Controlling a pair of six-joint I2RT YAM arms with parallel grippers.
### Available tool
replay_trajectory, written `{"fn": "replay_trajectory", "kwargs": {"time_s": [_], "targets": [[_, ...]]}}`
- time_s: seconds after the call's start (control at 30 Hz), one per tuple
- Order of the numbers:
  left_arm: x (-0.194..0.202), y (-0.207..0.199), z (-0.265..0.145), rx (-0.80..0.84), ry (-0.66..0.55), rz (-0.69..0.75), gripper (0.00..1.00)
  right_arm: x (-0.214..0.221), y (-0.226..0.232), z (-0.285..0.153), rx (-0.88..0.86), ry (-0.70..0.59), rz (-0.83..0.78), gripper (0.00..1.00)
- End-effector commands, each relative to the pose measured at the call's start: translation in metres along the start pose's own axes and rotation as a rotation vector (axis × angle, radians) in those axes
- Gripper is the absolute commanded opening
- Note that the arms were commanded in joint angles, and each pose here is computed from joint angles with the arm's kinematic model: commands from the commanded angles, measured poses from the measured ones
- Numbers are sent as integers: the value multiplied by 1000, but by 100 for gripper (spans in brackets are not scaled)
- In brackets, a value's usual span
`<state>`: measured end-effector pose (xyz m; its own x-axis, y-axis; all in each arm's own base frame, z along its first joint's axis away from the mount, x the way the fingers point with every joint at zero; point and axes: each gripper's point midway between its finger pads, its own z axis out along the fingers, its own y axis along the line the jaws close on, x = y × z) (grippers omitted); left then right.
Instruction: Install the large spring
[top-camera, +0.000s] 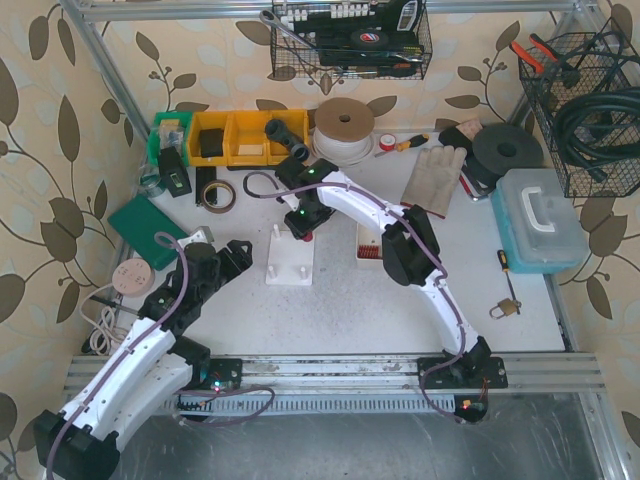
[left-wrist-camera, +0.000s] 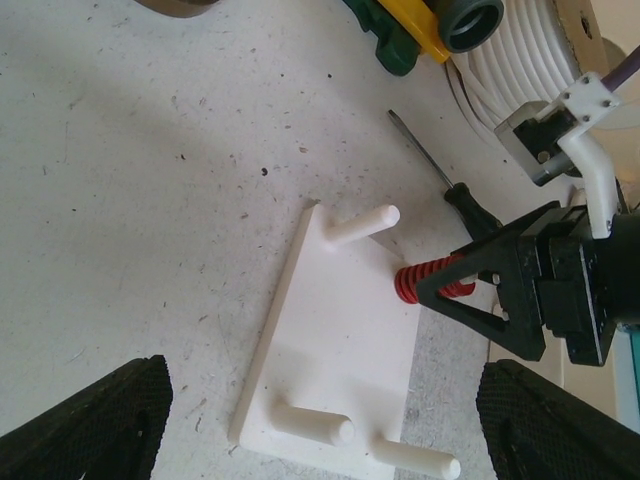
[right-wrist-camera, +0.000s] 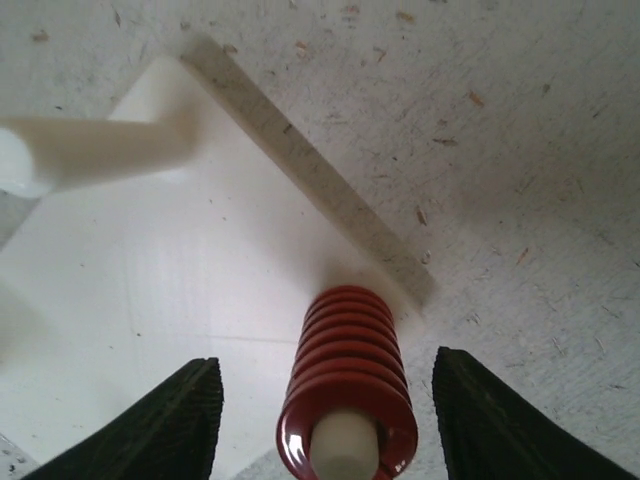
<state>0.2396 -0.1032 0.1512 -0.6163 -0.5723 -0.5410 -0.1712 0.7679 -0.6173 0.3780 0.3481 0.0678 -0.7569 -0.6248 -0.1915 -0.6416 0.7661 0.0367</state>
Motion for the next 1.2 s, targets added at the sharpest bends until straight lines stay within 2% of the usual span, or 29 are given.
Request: {"fn": "replay_trajectory", "kwargs": {"time_s": [0.0, 0.13, 0.3, 0.47, 0.63, 0.67, 0.73, 0.8, 0.9, 0.97, 1.07, 1.17], "targets": [[-5, -5, 1, 30, -22, 21, 86, -16, 6, -32, -49, -107, 16, 59], [-5, -8, 2, 39, -17, 28, 87, -24, -7, -72, -39, -223, 81, 64], [-4, -10, 4, 47, -7, 30, 86, -9, -24, -139, 39, -383, 168, 63], [-2, -12, 6, 50, 5, 36, 86, 50, -68, -183, 167, -533, 344, 62], [1, -15, 11, 42, 40, 46, 86, 115, -123, -184, 148, -505, 599, 62], [1, -15, 12, 42, 45, 46, 86, 126, -129, -180, 113, -501, 640, 66], [2, -17, 13, 42, 58, 54, 85, 142, -142, -177, 62, -528, 717, 82], [4, -20, 15, 51, 76, 60, 86, 150, -143, -172, 31, -547, 729, 85], [9, -28, 20, 86, 110, 65, 85, 154, -139, -163, 12, -511, 710, 80], [11, -30, 22, 92, 124, 71, 85, 156, -138, -156, 11, -477, 721, 72], [10, -30, 25, 109, 105, 49, 85, 159, -133, -151, -14, -459, 751, 64], [7, -28, 26, 112, 75, 38, 85, 159, -124, -150, -2, -462, 749, 59]]}}
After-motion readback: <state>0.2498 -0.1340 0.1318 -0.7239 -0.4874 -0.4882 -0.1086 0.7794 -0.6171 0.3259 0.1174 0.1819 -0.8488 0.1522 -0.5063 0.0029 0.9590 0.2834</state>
